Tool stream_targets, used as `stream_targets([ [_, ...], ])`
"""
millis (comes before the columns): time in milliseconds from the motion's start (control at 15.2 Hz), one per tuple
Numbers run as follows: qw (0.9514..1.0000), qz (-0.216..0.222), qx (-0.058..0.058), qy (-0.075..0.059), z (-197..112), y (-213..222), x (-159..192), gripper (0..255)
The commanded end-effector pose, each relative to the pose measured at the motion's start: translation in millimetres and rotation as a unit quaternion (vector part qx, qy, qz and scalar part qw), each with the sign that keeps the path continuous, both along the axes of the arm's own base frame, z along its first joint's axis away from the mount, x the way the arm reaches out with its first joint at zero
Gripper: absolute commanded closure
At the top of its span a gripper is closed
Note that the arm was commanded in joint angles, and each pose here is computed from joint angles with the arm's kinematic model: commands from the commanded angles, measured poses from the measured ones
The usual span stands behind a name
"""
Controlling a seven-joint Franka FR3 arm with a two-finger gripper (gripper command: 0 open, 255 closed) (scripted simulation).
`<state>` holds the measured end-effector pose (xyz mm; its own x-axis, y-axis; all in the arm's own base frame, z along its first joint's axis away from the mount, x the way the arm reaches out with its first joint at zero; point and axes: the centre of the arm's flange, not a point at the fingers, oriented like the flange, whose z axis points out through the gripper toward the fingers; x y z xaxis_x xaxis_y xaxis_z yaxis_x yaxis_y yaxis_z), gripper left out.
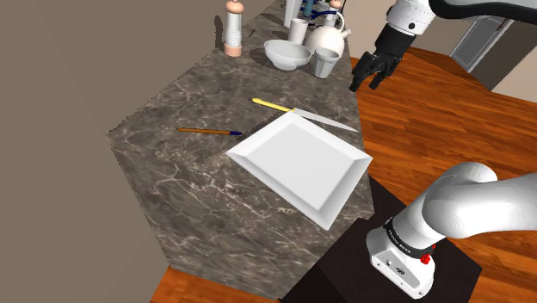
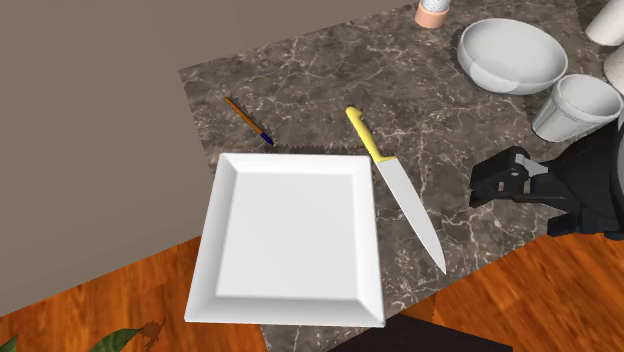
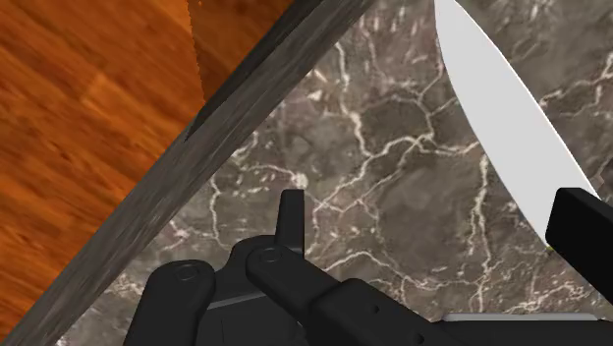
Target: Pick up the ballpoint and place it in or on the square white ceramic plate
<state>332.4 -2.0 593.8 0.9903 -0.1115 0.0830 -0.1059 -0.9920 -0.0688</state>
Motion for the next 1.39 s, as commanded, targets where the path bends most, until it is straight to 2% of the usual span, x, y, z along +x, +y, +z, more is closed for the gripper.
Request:
stream_targets([
  [0, 1.0000, 0.000, 0.000, 0.000, 0.0, 0.0, 0.0, 0],
  [132, 0.9993, 0.037, -0.004, 0.007, -0.7, 19.0, 21.5, 0],
  [330, 0.9956, 0.091, -0.010, 0.017, -2.5, 50.2, 50.9, 0],
  [462, 0.9914, 0.127, -0.014, 0.024, -4.3, 72.8, 68.6, 0],
  [660, 0.9826, 0.182, -0.020, 0.035, -7.7, 108.8, 91.7, 0],
  [792, 0.9749, 0.217, -0.024, 0.042, -10.5, 134.1, 104.9, 0],
  [990, 0.9609, 0.270, -0.030, 0.052, -15.3, 173.6, 121.0, 0],
  [1122, 0.9499, 0.305, -0.034, 0.058, -19.0, 200.8, 129.3, 0],
  [1320, 0.9309, 0.357, -0.039, 0.068, -25.2, 242.5, 137.8, 0],
])
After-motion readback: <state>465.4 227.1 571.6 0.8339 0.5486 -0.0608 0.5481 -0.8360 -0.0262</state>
